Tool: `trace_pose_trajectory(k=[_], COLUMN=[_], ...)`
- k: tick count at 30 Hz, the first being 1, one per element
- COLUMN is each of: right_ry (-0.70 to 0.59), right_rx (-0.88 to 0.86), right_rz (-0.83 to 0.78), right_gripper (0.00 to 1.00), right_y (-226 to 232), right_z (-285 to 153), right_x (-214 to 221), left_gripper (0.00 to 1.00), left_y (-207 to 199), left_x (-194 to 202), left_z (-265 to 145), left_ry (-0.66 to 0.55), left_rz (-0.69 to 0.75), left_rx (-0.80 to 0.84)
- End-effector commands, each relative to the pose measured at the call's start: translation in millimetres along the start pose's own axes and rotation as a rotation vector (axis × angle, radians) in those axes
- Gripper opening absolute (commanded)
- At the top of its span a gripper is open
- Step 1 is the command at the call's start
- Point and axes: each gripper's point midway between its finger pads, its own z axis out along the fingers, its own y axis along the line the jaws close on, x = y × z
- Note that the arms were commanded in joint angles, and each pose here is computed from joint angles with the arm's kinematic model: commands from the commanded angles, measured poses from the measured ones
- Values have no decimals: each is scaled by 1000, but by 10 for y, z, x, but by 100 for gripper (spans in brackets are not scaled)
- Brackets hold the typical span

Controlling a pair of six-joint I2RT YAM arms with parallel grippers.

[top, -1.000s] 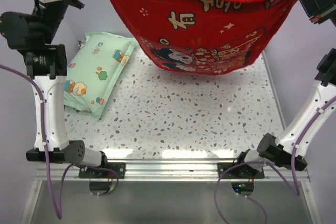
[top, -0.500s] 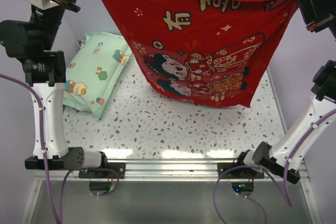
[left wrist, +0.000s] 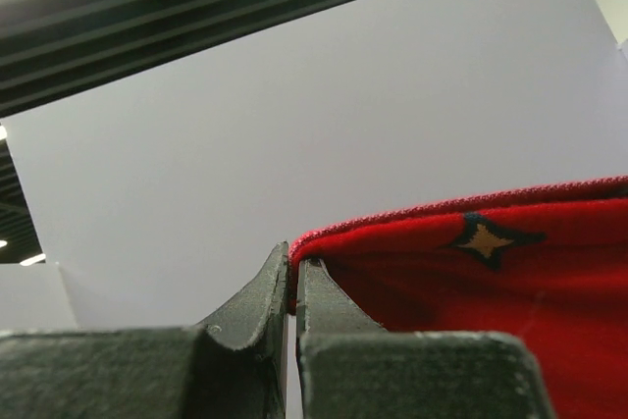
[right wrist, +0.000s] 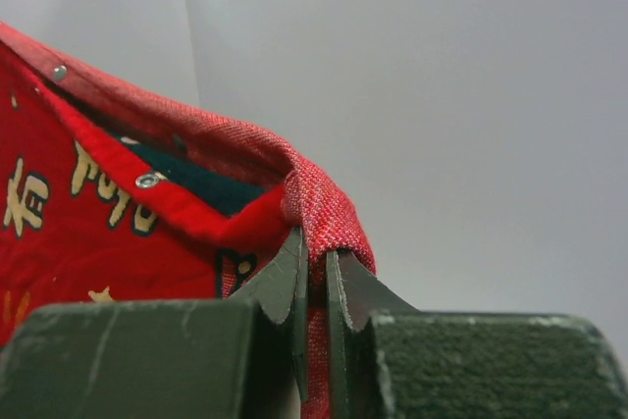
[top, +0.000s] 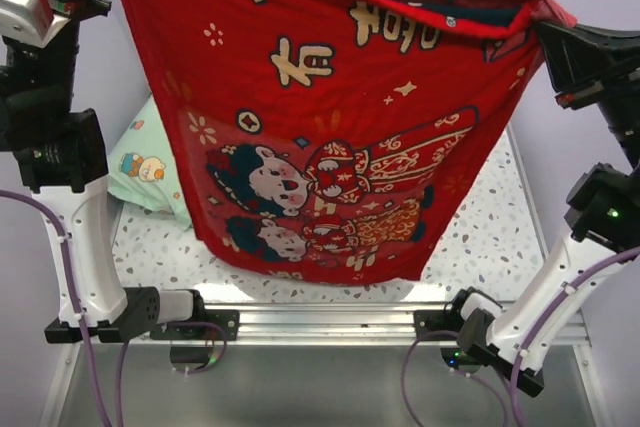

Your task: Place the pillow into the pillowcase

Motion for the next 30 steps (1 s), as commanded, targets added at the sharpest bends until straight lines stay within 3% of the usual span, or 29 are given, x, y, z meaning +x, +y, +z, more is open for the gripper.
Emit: trace_pose_trajectory(k=[1, 2, 5, 8, 9, 12, 14, 17, 18, 19, 20, 21, 22, 23, 27, 30], right_ry=[16, 51, 152, 319, 375, 513, 544, 619, 648, 704, 777, 836, 937, 1024, 1058, 1097], right_rx=[161, 208, 313, 380, 418, 550, 686, 781, 816, 812, 840, 863, 848, 857, 731, 494], right_rz=[79, 126, 200, 329, 367, 328, 248, 200, 179, 122, 147, 138, 65, 91, -9, -12], right_gripper=[0, 0, 0, 0, 0, 0, 0, 0, 0, 9, 27, 52, 67, 86, 88, 80], right_y=[-649, -812, -1296, -1624, -1734, -2107, -2450, -2795, -2954, -3017, -3007, -3073, -3093, -3000, -2783, -2294], right_z=[-28, -63, -201, -400, -513, -813, -991, -1143, -1191, -1253, -1389, -1483, -1626, -1783, -1768, -1538], right_x=[330, 499, 1071, 1850, 2146, 2789, 2938, 3139, 3211, 3252, 3372, 3450, 3491, 3569, 3458, 3639], left_gripper=[0, 0, 0, 0, 0, 0, 0, 0, 3, 19, 54, 70, 83, 100, 100, 100], left_y=[175, 123, -184, -789, -1075, -1680, -1977, -2381, -2528, -2618, -2701, -2747, -2743, -2679, -2643, -2745], left_x=[369, 809, 1607, 2745, 2906, 3726, 4304, 4805, 4826, 4874, 4901, 4885, 4869, 4743, 4543, 4232], left_z=[36, 74, 87, 36, 46, -41, -62, -88, -68, -96, -140, -177, -221, -256, -996, -1718], left_ry=[58, 127, 244, 396, 416, 532, 588, 606, 590, 588, 596, 624, 652, 681, 972, 1163], left_rz=[26, -30, -124, -142, -161, -177, -174, -137, -135, -132, -127, -128, -132, -150, -211, -316], left_rx=[-75, -59, 22, 124, 163, 209, 224, 245, 255, 277, 299, 300, 302, 302, 384, 478])
